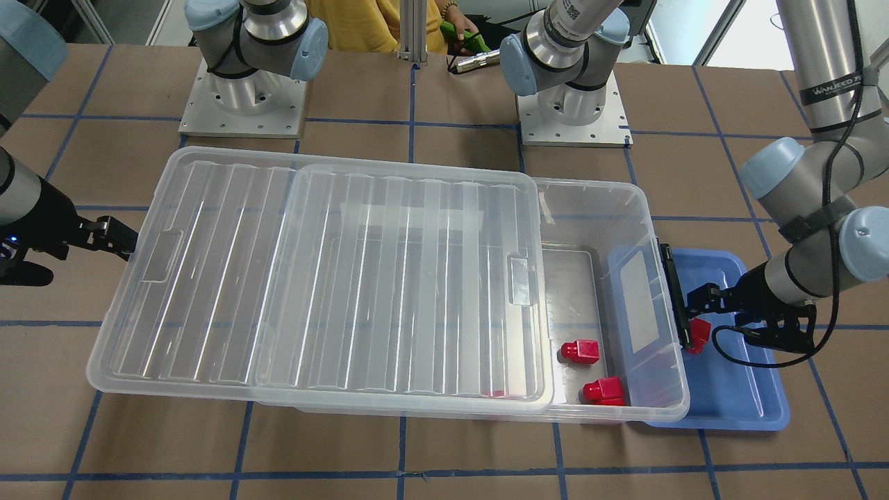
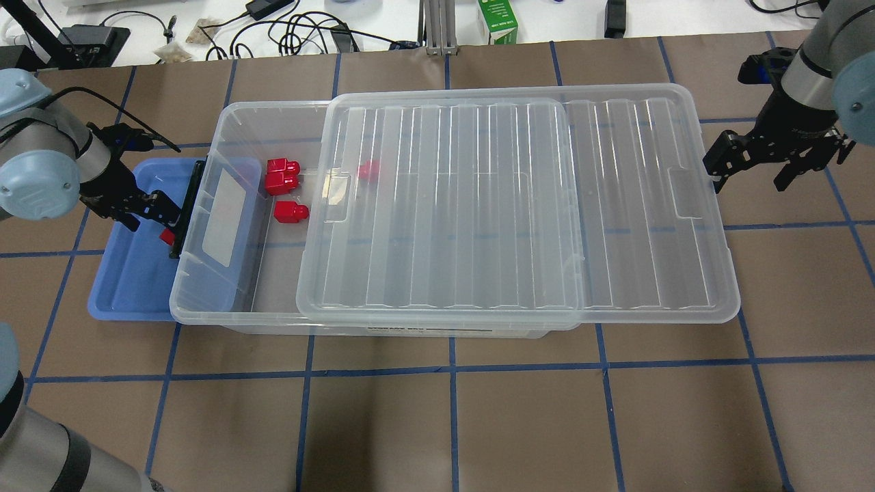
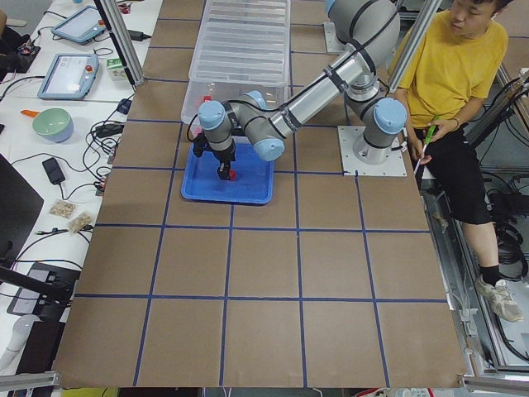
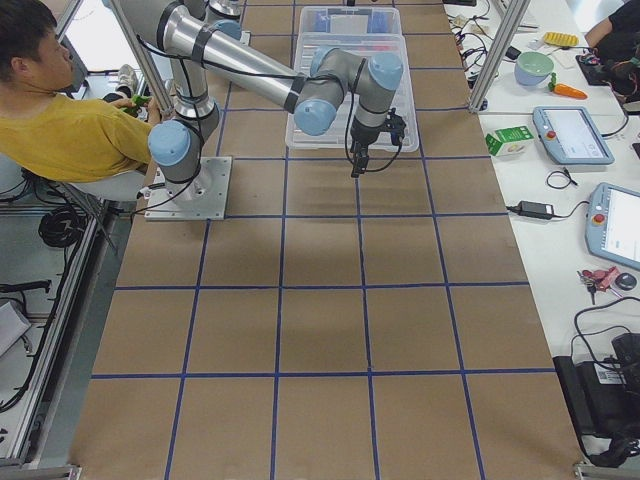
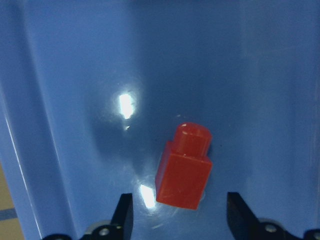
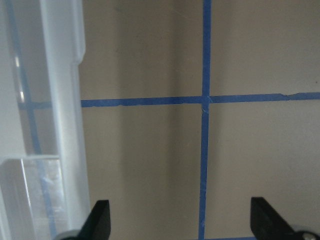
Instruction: Place red block in blue tray from box
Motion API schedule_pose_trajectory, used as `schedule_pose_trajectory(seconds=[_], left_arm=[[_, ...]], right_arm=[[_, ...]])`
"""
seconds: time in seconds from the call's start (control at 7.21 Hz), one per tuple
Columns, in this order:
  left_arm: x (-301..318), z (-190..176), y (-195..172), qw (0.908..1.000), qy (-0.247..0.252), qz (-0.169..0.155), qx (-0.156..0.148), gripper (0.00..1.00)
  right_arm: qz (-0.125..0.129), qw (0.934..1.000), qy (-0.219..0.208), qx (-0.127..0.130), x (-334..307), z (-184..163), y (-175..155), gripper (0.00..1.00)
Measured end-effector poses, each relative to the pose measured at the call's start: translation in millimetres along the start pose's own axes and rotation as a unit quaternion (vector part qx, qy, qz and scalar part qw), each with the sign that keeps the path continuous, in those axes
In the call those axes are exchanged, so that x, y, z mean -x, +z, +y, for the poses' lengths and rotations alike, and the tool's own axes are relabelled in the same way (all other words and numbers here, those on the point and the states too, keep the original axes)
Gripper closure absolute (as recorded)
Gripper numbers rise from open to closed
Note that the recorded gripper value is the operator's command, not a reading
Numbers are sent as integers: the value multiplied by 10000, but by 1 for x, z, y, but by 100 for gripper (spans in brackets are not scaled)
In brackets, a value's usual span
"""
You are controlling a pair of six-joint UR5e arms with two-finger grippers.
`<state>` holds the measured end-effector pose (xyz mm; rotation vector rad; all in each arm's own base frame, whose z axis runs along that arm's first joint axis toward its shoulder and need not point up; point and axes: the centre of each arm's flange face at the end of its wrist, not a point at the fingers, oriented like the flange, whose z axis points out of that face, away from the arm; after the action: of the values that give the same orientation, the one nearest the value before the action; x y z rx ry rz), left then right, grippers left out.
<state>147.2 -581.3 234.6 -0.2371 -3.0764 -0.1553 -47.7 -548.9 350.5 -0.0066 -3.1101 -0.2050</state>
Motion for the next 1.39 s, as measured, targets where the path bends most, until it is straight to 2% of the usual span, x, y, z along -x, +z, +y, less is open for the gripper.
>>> schedule_pose_trajectory(seconds=[0.14, 0.55, 0.83, 1.11, 1.39], left_arm=[[-5, 3, -25, 10000, 11, 21, 32, 3], [-42, 21, -129, 9999, 84, 69, 65, 0], [-135, 26, -183, 9995, 208, -189, -168, 0], [-215, 39, -211, 9972, 375, -547, -337, 0], [-268, 57, -224, 9975, 10, -563, -438, 0]], right_arm=[[-12, 10000, -75, -5, 9, -1, 0, 0], [-261, 9993, -247, -94, 35, -3, -1, 0], [-265, 9983, -502, -103, 66, -3, -2, 0], [-253, 9975, -651, -104, 84, -2, -2, 0], [-231, 9963, -818, -104, 105, 0, -2, 0]])
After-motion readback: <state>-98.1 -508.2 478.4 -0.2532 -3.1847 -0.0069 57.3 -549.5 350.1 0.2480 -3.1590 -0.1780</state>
